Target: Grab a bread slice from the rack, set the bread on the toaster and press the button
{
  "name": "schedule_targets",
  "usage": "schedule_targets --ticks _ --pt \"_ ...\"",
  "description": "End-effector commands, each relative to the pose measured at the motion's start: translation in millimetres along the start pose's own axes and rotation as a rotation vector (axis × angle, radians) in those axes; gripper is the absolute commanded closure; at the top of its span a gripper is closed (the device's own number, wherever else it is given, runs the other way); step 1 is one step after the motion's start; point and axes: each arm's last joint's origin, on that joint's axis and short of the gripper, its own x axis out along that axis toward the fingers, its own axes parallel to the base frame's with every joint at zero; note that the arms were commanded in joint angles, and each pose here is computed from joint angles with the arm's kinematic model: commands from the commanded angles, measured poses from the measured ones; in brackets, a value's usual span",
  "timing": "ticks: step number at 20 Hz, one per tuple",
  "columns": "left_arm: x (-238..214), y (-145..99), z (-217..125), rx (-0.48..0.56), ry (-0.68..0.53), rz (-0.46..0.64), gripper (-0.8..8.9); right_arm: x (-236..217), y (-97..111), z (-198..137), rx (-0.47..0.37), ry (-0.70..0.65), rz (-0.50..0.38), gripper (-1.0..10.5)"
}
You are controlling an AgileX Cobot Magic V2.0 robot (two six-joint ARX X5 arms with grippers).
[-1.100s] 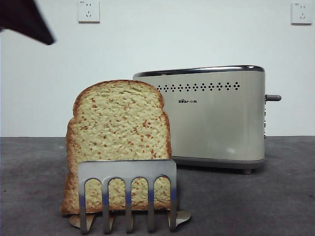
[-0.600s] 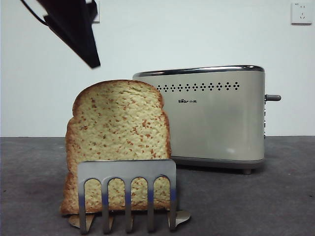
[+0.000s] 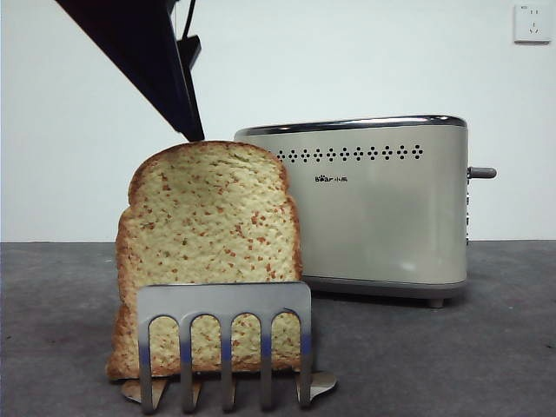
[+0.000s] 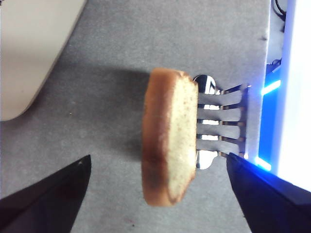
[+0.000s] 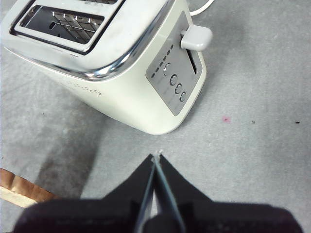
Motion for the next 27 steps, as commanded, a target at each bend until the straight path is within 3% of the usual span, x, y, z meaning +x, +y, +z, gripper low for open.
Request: schedule_targets --ticks 1,4,11,17,24,27 --pt "12.7 6.0 1.4 0.008 0.000 -0.041 3.46 -0.3 0.2 1.0 -0.018 -0.004 0.003 9.5" --pt "26.8 11.7 2.2 -0.003 0.015 -0.069 3.88 -0.3 0.2 1.0 -0.025 -0.004 0.002 9.5" --pt "34.7 11.5 0.9 0.022 0.051 -0.101 7.63 -0.1 0.1 1.1 -0.040 -0.003 0.001 9.5" --pt "18.5 12.2 6.9 0.028 0.036 -0.089 7.96 0.0 -0.2 1.1 -0.046 -0.003 -0.008 9.5" --pt "-49.1 1.6 34.9 0.088 -0.046 -0.044 7.96 3.2 -2.0 1.7 -0.058 0.010 -0.018 9.5" --pt "-83.2 6.0 48.6 0.119 -0.113 0.088 7.96 8.4 -4.4 2.4 -0.050 0.032 -0.019 9.5"
